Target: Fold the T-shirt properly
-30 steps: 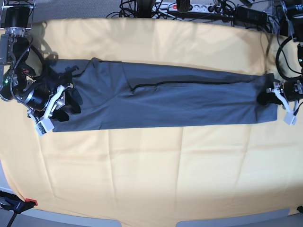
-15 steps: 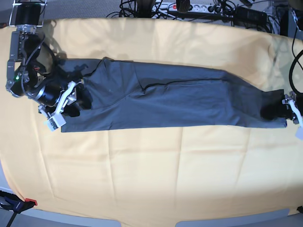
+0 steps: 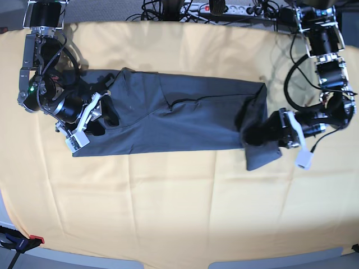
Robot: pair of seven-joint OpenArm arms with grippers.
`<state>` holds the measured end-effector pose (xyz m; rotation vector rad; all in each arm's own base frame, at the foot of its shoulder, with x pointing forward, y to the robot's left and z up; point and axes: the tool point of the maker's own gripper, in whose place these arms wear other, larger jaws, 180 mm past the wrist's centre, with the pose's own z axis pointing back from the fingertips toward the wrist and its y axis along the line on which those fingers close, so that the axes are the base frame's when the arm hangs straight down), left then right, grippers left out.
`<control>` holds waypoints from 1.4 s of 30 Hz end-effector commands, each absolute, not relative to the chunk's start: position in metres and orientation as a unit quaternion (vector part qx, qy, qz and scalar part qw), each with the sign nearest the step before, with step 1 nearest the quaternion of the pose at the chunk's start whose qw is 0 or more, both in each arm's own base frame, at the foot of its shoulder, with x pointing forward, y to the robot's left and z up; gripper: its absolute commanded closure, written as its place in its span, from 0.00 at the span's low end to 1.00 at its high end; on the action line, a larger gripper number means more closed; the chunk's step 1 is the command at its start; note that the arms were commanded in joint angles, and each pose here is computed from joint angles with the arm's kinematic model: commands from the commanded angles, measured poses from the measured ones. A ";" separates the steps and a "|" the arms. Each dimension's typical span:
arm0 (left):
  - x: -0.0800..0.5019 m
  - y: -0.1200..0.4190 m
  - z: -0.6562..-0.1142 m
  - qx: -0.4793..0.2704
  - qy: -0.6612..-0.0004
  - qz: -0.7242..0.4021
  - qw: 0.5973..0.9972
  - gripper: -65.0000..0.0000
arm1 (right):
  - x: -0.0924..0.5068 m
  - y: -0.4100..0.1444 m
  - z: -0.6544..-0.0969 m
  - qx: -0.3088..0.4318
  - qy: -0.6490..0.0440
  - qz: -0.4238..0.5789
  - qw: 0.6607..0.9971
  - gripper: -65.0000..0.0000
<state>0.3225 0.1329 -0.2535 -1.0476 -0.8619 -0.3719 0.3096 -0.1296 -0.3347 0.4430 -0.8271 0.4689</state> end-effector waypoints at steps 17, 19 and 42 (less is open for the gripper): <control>0.322 0.070 -0.251 -0.575 -0.346 -0.124 0.731 0.33 | 0.319 -0.130 -0.319 0.214 -0.421 0.225 0.852 0.52; 0.322 0.070 -0.251 -0.574 -0.348 -0.127 0.730 0.33 | 0.319 -0.130 -0.319 0.214 -0.420 0.225 0.853 0.52; 0.316 0.103 -0.324 -0.410 -0.354 -0.168 0.823 1.00 | 0.342 -0.168 -0.293 0.113 -0.451 0.196 0.863 0.50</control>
